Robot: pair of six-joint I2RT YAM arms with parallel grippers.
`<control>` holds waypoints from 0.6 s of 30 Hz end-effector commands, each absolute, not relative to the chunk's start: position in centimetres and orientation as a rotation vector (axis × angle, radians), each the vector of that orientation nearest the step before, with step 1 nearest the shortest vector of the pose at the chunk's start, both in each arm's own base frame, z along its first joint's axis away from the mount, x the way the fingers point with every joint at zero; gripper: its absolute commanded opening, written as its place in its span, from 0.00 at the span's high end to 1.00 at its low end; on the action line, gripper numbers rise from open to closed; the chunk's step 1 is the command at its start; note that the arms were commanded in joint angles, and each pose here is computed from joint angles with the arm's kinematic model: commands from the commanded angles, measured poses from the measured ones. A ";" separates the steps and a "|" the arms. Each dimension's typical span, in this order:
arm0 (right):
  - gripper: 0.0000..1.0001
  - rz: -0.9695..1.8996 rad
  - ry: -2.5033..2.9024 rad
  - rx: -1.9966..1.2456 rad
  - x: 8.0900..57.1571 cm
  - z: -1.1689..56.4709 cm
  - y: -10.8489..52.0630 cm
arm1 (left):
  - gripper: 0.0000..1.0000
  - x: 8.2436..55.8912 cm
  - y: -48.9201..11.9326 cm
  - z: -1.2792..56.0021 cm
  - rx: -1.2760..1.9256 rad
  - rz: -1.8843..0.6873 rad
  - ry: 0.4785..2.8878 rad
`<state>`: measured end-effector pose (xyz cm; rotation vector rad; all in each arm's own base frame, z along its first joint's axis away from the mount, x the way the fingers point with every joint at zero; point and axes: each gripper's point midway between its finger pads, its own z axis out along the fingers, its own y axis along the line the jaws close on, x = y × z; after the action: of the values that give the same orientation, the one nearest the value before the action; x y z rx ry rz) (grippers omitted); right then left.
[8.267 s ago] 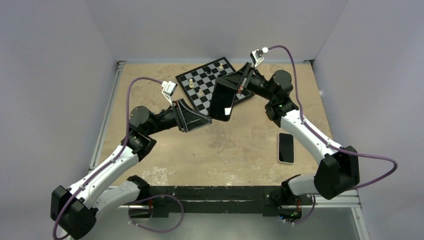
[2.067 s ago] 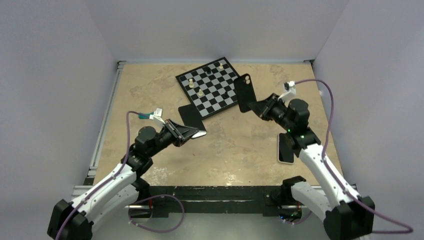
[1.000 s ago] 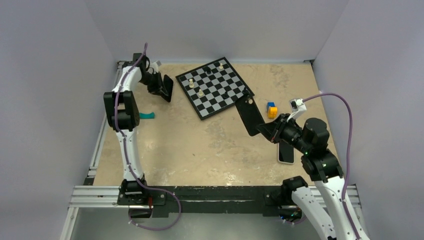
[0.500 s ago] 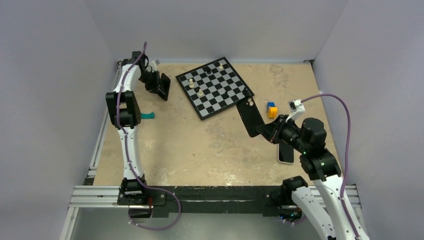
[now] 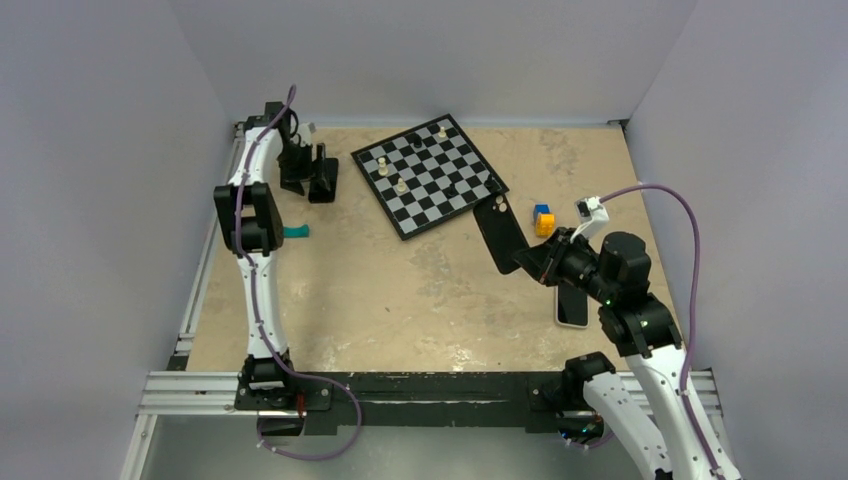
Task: Take the phone out of the phone case
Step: Place the phone at the center of the board.
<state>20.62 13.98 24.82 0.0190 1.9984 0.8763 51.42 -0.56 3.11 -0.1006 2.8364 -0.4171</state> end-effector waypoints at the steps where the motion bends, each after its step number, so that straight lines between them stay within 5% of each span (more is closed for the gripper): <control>1: 1.00 0.868 1.908 0.013 21.0 28.1 13.7 | 0.08 52.3 2.8 5.3 -0.102 -0.175 2.809; 3: 1.00 0.855 1.914 0.023 21.1 28.0 13.6 | 0.00 52.5 4.1 7.9 -0.121 -0.058 2.761; 7: 1.00 0.833 1.979 0.049 21.7 26.0 13.5 | 0.00 51.7 4.2 15.3 -0.159 0.006 2.613; 13: 1.00 0.937 2.053 0.154 22.5 21.9 14.7 | 0.00 47.4 -5.9 28.6 -0.053 -0.392 2.279; 18: 1.00 1.191 2.122 0.260 22.0 17.7 17.4 | 0.00 41.3 -14.1 33.8 0.116 -0.633 2.040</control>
<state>21.91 14.93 18.67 0.1824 2.1421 0.9471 44.15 -6.94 30.29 -0.0167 2.2135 -0.3789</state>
